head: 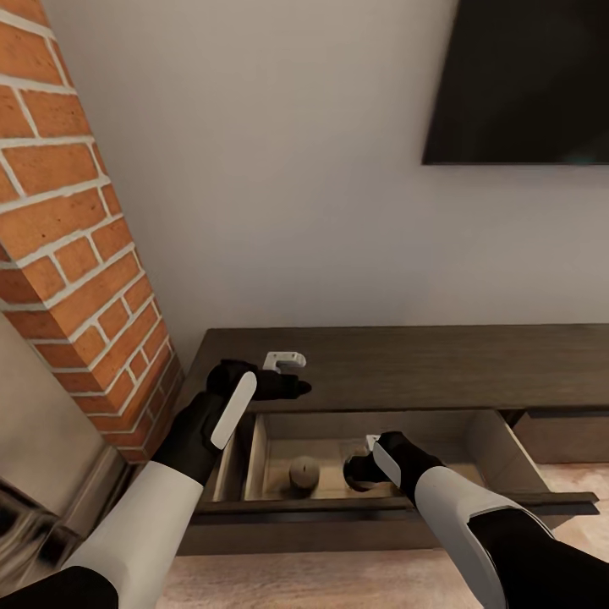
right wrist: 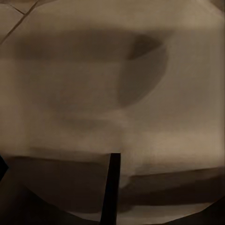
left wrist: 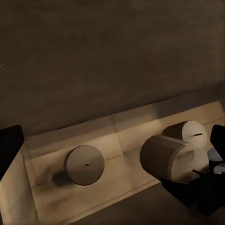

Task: Place each of the two pumpkins and all three candles from the living room inside a cabinet in the living room (use any cabinet), then make sure every cabinet is closed, and position the cauldron so it is next to a table in the living room.

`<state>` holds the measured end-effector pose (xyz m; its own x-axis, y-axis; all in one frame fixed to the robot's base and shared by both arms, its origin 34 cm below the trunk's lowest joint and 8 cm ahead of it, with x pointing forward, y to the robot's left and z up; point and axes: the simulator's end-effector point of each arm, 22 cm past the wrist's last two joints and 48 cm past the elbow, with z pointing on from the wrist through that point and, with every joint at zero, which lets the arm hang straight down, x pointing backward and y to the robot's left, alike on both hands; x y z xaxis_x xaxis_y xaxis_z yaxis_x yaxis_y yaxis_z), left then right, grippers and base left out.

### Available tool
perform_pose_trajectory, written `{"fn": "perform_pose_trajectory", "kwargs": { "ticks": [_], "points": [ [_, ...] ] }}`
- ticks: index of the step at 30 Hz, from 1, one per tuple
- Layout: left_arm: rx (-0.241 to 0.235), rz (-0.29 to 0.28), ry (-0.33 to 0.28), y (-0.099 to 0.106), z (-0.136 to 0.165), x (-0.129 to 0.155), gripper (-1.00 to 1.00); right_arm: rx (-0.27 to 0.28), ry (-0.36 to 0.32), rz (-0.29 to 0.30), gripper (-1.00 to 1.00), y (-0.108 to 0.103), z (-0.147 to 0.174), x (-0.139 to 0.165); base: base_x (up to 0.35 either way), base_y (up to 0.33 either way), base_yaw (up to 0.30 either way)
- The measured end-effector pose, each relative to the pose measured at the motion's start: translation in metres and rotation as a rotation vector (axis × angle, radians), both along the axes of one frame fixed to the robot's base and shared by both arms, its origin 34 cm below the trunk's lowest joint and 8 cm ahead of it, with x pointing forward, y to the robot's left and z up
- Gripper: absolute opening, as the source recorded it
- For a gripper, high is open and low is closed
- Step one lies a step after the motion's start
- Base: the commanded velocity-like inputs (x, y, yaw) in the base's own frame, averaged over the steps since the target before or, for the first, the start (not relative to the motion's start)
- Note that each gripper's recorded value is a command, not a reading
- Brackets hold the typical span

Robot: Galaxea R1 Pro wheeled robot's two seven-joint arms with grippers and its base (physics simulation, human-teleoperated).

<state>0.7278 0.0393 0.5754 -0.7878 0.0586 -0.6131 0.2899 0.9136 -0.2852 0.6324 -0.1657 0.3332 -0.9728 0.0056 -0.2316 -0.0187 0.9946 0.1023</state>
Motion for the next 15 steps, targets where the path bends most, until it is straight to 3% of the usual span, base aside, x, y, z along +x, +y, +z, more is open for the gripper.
{"fn": "perform_pose_trajectory", "kwargs": {
  "ticks": [6,10,15],
  "points": [
    [0.0,0.0,0.0,0.0,0.0,0.0,1.0,-0.003,0.002,0.001,-1.0,0.0,0.0,0.0,0.222,0.0,0.0],
    [0.0,0.0,0.001,0.0,0.0,0.0,1.0,-0.052,0.028,-0.003,-1.0,-0.011,-0.003,-0.006,0.028,0.0,0.0],
    [0.0,0.0,0.0,0.0,0.0,0.0,1.0,-0.067,0.044,-0.006,-1.0,-0.014,-0.003,-0.009,0.005,0.0,0.0]
  ]
}}
